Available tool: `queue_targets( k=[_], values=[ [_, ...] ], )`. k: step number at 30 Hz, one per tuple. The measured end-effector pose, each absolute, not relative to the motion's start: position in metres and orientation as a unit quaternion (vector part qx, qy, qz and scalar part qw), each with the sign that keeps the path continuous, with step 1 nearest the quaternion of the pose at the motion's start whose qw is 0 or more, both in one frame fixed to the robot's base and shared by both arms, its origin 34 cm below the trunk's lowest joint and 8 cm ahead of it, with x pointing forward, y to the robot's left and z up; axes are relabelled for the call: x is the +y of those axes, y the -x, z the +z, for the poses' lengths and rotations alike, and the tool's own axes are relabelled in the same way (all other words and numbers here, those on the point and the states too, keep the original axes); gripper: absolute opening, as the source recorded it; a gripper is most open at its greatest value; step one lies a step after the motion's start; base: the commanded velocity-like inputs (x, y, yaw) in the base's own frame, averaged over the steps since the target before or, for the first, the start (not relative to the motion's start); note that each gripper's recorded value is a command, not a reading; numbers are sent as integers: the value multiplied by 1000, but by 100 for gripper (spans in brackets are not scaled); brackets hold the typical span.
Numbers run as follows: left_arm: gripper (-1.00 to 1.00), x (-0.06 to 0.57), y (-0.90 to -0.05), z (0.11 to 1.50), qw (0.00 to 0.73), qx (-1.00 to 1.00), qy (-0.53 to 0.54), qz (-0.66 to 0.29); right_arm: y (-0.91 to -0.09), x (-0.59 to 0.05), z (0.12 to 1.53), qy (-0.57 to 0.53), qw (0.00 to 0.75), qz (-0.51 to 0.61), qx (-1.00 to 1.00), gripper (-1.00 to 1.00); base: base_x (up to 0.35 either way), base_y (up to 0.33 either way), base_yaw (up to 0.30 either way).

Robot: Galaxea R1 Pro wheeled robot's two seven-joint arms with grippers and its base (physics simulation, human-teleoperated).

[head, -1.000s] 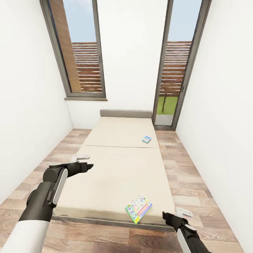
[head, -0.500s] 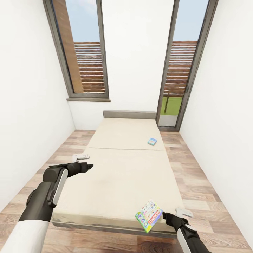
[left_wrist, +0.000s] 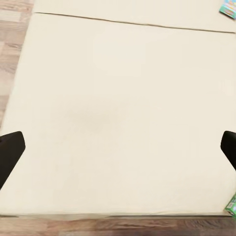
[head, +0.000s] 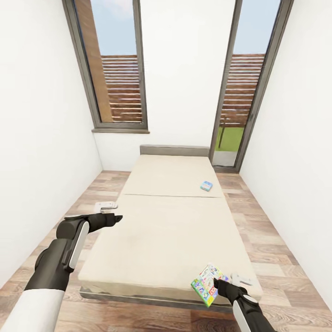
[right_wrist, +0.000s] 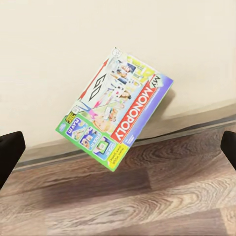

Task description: Put all the toys in the child's room - the three board games (two on the bed and one on the table), the two jigsaw puzzles on the table, and the tennis ball on the table - inside the toy box on the table in the child's room.

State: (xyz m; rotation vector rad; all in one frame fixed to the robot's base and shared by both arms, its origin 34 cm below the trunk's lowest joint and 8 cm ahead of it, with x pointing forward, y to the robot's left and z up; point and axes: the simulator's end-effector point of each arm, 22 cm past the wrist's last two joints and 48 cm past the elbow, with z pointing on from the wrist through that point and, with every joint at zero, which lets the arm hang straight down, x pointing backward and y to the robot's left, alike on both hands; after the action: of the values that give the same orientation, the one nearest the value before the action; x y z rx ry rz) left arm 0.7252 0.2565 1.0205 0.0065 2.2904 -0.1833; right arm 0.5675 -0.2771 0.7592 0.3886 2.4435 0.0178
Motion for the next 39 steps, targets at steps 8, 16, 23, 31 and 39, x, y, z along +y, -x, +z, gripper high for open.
queue_targets(
  k=[8, 16, 23, 31, 39],
  values=[
    [100, 257, -725, 1021, 410, 909, -2, -72, -567, -277, 759, -149, 328, 7, 933, 100, 0, 11, 0],
    [100, 257, -725, 1021, 409, 910, -2, -72, -570, -280, 761, -150, 335, 5, 930, 100, 0, 103, 0],
    [100, 242, -722, 1017, 402, 912, -10, -86, -563, -279, 756, -158, 339, 3, 927, 100, 0, 21, 0],
    [100, 238, -720, 1013, 396, 915, -12, -80, -551, -289, 747, -151, 330, -25, 931, 100, 0, 0, 0],
    [100, 234, -716, 1008, 384, 920, -12, -81, -538, -298, 736, -147, 324, -37, 934, 100, 0, 0, 0]
  ],
)
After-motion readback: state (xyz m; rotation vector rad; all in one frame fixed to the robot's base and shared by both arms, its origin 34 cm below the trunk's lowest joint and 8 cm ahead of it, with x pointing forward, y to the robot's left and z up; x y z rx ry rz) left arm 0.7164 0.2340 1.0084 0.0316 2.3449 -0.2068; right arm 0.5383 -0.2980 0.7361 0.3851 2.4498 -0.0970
